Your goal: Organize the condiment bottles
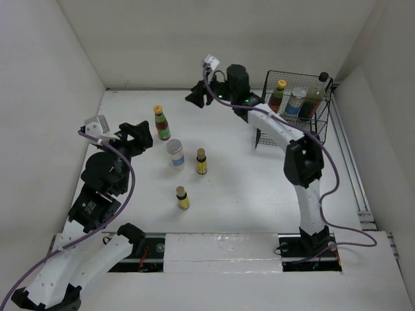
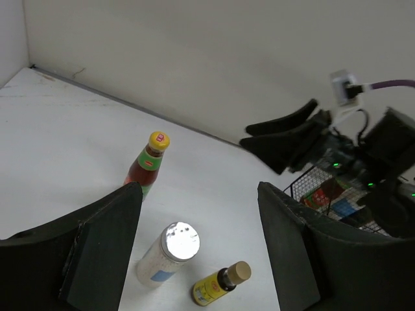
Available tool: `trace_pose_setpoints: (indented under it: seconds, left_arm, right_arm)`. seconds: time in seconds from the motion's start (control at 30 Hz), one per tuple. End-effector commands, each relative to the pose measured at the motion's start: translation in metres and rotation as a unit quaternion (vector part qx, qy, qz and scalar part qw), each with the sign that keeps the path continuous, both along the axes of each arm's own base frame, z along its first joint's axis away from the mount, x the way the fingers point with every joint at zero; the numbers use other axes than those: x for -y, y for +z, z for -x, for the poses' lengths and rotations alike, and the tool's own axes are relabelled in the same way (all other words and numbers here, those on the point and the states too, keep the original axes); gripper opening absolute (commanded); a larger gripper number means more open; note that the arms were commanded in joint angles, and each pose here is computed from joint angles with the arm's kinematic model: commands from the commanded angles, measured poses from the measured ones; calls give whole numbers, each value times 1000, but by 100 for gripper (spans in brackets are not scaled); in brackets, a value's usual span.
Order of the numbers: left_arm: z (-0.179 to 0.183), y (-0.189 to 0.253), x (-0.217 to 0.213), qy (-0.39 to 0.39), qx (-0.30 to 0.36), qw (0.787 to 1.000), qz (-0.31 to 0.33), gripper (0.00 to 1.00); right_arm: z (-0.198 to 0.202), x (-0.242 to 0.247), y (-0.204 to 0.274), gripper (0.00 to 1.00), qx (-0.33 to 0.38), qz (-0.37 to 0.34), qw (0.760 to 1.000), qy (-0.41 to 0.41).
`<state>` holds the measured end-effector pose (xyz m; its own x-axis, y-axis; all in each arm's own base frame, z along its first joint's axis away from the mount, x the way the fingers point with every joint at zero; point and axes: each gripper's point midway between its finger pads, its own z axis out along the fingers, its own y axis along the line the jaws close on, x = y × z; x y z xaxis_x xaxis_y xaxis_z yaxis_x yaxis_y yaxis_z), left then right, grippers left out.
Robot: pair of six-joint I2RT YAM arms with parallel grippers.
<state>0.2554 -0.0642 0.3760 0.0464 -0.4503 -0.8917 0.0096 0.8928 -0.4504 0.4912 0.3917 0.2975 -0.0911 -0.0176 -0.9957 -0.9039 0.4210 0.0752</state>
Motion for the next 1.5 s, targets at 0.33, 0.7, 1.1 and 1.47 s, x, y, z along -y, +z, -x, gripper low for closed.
trace_pose_setpoints:
  seconds: [0.33, 0.7, 1.1, 1.47]
  left_arm:
    - [1, 12, 0, -5, 23, 1000, 9, 69]
    - [-1, 10, 5, -15, 20, 1000, 6, 69]
    - [-1, 10, 7, -19, 20, 1000, 1, 69]
    - [0, 10, 8, -24, 20, 999, 1, 69]
  right_arm:
    - [-11, -117, -52, 85, 1, 7, 999, 37]
    - [5, -159, -55, 86, 21, -55, 996, 63]
    - [7, -176, -49, 48, 30, -110, 993, 43]
    - [31, -123, 115, 33, 125, -229, 964, 50]
